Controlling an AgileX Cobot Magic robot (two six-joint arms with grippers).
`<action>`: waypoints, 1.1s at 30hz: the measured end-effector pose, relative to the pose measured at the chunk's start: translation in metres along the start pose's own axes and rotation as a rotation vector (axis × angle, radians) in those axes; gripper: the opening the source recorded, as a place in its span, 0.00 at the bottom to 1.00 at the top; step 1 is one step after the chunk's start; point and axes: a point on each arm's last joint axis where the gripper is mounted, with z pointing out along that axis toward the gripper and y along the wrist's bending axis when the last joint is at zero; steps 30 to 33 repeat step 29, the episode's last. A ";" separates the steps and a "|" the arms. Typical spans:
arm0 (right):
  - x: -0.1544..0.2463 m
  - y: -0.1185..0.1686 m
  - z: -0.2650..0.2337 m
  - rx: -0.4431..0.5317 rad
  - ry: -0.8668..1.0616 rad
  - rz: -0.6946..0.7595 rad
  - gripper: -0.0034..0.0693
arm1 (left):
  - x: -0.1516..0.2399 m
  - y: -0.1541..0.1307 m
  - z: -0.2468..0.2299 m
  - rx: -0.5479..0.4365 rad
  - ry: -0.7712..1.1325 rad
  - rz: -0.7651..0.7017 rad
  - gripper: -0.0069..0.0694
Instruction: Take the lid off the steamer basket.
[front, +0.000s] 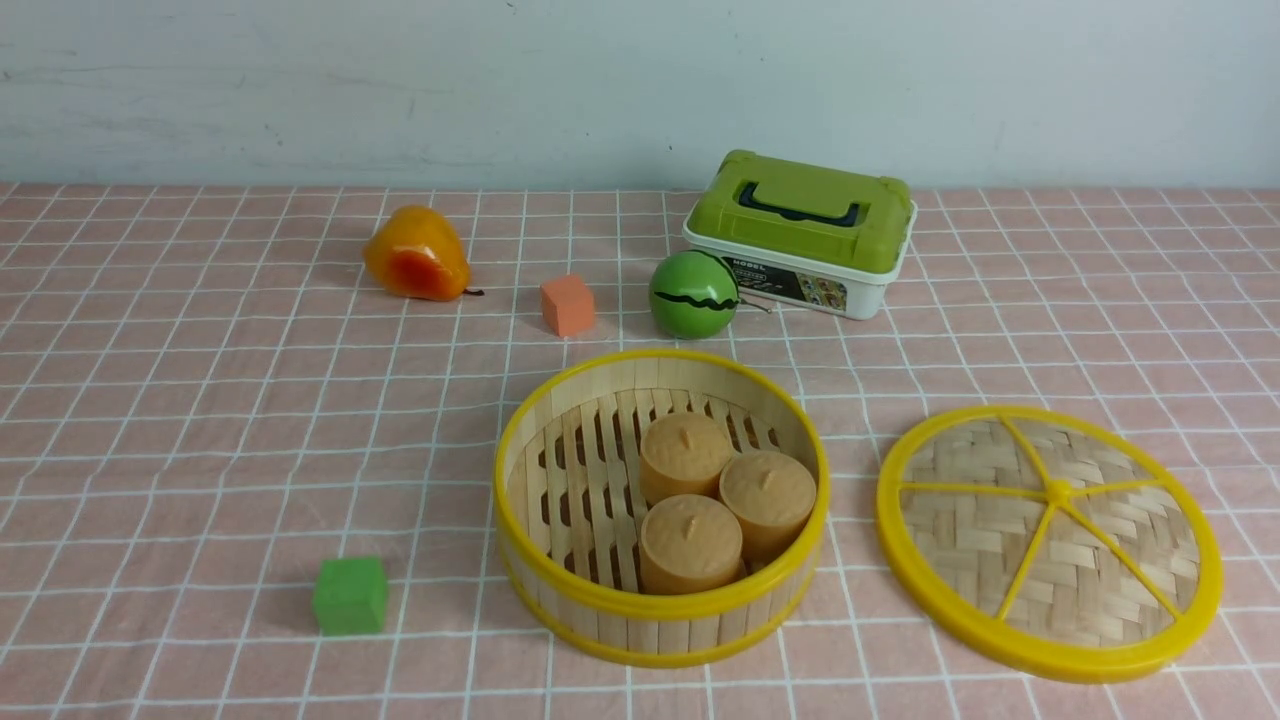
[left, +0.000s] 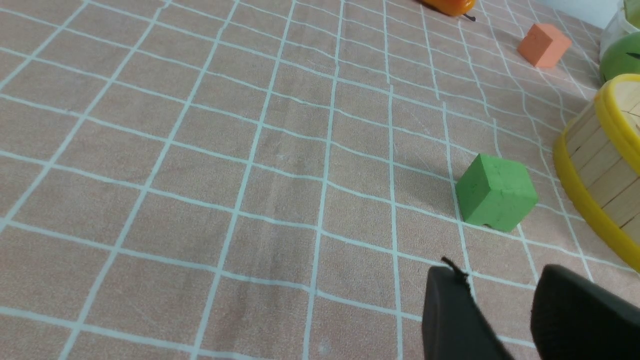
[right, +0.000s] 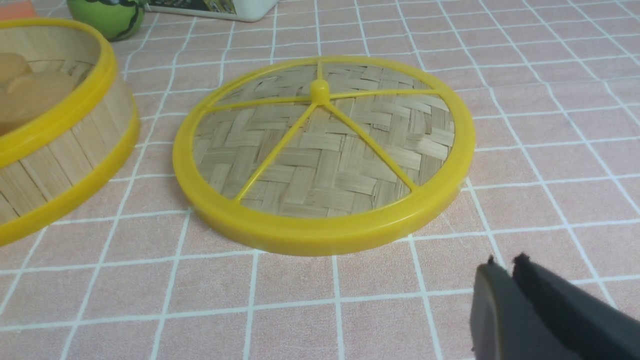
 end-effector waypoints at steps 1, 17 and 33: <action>0.000 0.000 0.000 0.000 0.000 0.000 0.07 | 0.000 0.000 0.000 0.000 0.000 0.000 0.40; 0.000 0.000 0.000 0.000 0.000 0.000 0.10 | 0.000 0.000 0.000 0.000 0.000 0.000 0.40; 0.000 0.000 0.000 0.000 0.000 0.000 0.13 | 0.000 0.000 0.000 0.000 0.000 0.000 0.40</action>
